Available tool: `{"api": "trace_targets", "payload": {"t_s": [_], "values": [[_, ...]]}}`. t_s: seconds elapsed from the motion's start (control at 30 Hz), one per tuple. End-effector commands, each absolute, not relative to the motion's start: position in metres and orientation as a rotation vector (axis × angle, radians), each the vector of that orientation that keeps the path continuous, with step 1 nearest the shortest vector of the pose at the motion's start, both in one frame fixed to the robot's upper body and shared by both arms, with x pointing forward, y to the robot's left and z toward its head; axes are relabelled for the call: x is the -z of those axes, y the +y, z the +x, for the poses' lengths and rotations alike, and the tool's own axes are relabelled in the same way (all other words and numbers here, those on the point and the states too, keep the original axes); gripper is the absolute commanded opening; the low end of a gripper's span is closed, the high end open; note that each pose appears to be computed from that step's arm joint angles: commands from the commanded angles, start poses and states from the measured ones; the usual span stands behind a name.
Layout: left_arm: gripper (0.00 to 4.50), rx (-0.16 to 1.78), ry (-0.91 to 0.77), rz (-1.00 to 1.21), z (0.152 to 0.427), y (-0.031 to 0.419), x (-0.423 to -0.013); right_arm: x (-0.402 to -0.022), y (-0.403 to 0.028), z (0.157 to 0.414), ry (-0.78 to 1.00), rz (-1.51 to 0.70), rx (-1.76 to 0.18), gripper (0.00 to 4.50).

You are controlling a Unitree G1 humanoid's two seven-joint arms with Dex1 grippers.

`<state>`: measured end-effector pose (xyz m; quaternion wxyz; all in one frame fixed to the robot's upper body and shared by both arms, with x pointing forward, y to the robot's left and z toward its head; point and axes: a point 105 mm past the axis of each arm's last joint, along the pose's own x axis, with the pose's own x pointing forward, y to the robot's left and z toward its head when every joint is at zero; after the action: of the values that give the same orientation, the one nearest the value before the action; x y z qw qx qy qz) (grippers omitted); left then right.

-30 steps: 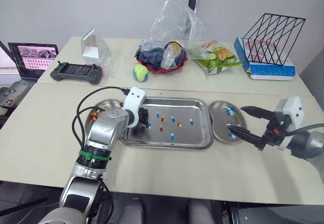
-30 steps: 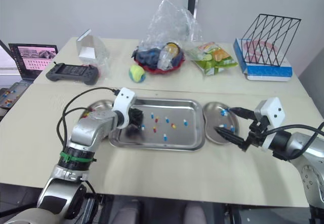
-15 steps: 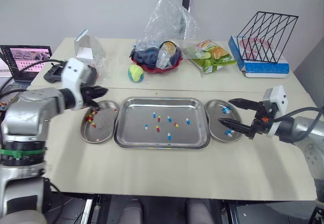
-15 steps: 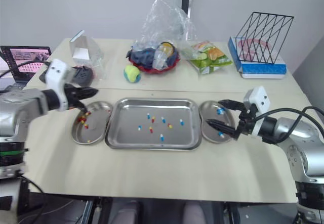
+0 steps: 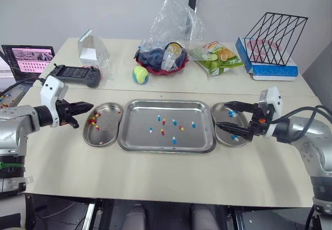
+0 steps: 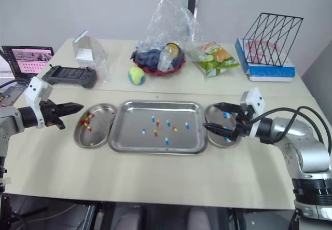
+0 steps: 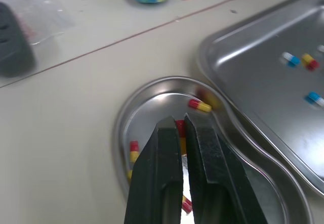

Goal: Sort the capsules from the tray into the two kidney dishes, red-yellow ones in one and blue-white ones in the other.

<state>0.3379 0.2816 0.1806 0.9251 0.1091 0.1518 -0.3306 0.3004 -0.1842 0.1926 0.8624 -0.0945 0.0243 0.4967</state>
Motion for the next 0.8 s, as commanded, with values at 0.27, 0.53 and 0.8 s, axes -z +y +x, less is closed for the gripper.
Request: {"api": "trace_targets", "payload": {"t_s": [0.27,0.53,0.8], "values": [[0.04,0.744,0.358,0.299,0.340,0.273,-0.166,-0.209,-0.196,0.276,0.041,-0.196,-1.065,4.50],[0.04,0.770,0.382,0.317,0.343,0.269,-0.158,-0.208,-0.207,0.269,0.061,-0.188,-1.025,4.50],[2.75,0.747,0.352,0.307,0.348,0.277,-0.168,-0.207,-0.210,0.268,0.065,-0.189,-1.000,4.50]]}}
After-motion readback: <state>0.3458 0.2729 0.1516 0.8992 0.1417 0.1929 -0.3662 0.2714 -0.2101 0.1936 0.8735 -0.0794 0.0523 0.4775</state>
